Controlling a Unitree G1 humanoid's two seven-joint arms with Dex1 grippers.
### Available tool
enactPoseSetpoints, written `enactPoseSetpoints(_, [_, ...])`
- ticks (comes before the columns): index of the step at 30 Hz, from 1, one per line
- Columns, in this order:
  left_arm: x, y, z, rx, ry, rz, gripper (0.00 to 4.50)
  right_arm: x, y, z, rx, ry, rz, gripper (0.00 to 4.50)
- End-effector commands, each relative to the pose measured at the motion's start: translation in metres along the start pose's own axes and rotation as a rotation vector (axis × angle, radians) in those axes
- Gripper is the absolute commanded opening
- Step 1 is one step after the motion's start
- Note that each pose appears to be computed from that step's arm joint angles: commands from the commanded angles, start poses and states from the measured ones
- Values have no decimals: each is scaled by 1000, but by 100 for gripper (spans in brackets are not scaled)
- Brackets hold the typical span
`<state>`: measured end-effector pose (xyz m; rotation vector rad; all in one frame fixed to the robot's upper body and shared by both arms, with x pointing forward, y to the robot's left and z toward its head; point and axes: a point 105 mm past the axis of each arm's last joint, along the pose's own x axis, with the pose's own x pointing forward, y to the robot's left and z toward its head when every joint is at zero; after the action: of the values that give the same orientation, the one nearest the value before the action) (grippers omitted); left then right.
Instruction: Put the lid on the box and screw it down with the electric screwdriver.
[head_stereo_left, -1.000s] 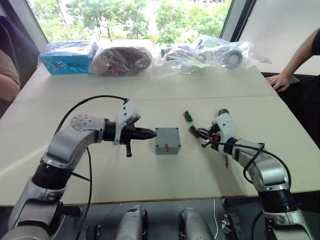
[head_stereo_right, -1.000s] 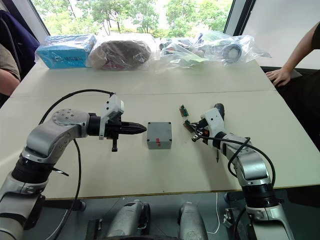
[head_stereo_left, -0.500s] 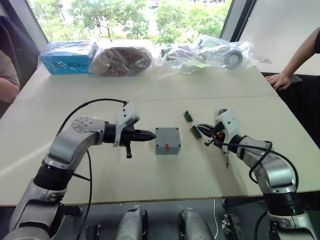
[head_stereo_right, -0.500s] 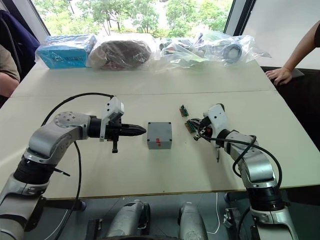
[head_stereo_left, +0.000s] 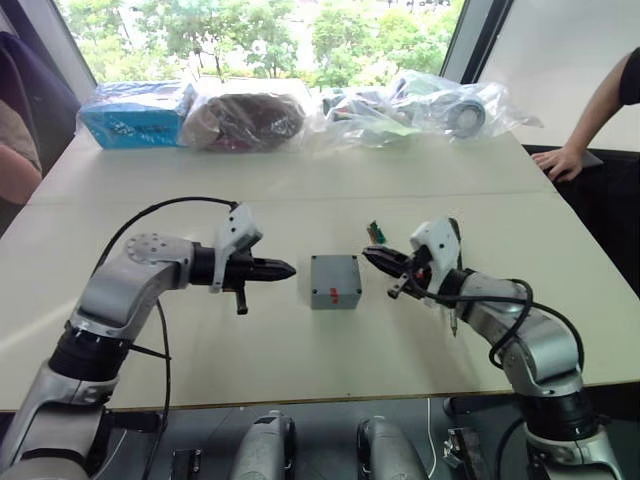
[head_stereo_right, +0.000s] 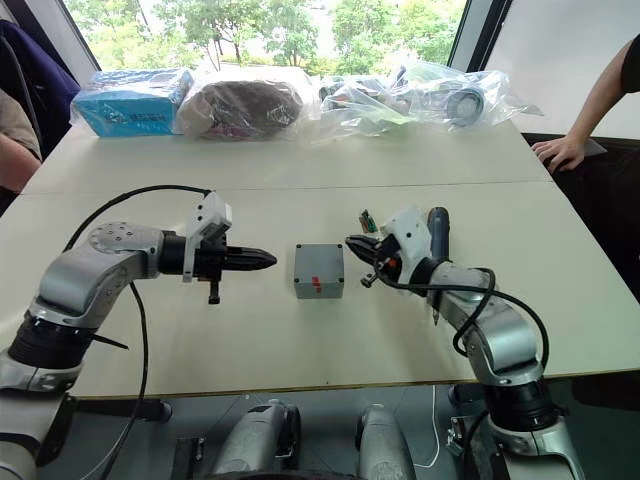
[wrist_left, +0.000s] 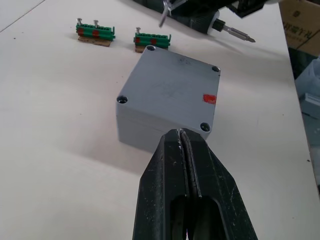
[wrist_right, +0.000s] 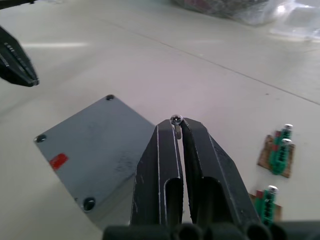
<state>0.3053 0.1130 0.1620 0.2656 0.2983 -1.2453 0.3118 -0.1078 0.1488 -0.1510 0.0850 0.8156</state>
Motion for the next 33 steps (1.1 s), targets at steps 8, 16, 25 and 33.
enactPoseSetpoints(8, [0, -5, 12, 29, -39, 5, 0, 10, 3, 11, -41, -36, 24, 3])
enactPoseSetpoints(16, [1, -5, 12, 27, -44, 11, 0, 10, 0, 3, -39, -12, 17, 3])
enactPoseSetpoints(25, [2, -5, 13, 29, -49, 13, 0, 12, -1, -6, -29, 12, 15, 3])
enactPoseSetpoints(33, [4, -5, 15, 35, -56, 10, 0, 15, -2, -9, -21, 25, 13, 3])
